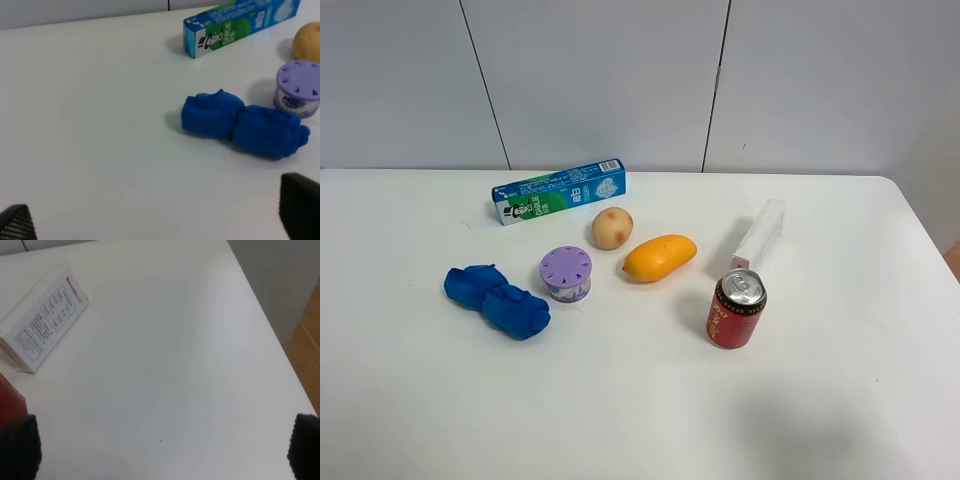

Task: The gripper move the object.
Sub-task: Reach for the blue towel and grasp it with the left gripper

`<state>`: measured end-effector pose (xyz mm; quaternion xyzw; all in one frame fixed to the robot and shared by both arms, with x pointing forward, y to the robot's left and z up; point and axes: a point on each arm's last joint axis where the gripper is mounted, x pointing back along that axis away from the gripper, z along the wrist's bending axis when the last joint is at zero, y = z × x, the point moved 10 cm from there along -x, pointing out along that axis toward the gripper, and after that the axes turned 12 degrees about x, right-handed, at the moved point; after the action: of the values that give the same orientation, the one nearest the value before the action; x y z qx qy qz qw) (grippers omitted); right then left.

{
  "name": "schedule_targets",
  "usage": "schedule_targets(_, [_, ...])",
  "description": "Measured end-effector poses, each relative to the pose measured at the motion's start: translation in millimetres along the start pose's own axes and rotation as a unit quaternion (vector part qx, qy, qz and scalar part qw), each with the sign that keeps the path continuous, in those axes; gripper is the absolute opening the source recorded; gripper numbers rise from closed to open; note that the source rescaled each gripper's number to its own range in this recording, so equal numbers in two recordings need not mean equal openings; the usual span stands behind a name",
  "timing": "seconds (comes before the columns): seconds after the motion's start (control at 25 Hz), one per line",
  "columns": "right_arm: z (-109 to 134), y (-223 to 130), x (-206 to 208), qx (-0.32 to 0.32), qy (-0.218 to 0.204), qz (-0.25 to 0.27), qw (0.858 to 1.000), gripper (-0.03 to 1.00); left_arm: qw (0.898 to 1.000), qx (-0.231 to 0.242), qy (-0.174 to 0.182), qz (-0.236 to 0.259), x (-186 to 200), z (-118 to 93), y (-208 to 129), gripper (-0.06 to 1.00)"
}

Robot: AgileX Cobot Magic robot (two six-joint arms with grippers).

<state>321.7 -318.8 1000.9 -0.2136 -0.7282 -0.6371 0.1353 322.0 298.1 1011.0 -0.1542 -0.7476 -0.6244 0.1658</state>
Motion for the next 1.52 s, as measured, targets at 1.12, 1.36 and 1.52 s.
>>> schedule_targets(1.12, [0.0,0.0,0.0,0.000,0.000,0.000,1.000,1.00,0.993,-0.049,-0.002,0.103,-32.5,-12.1,41.4,0.98])
schedule_targets(1.36, [0.0,0.0,0.0,0.000,0.000,0.000,1.000,1.00,0.978,-0.091,-0.018,0.186,-73.1,-24.1,45.5,0.98])
schedule_targets(1.52, [0.0,0.0,0.0,0.000,0.000,0.000,1.000,1.00,0.966,-0.106,-0.019,0.236,-100.5,-29.0,44.6,0.98])
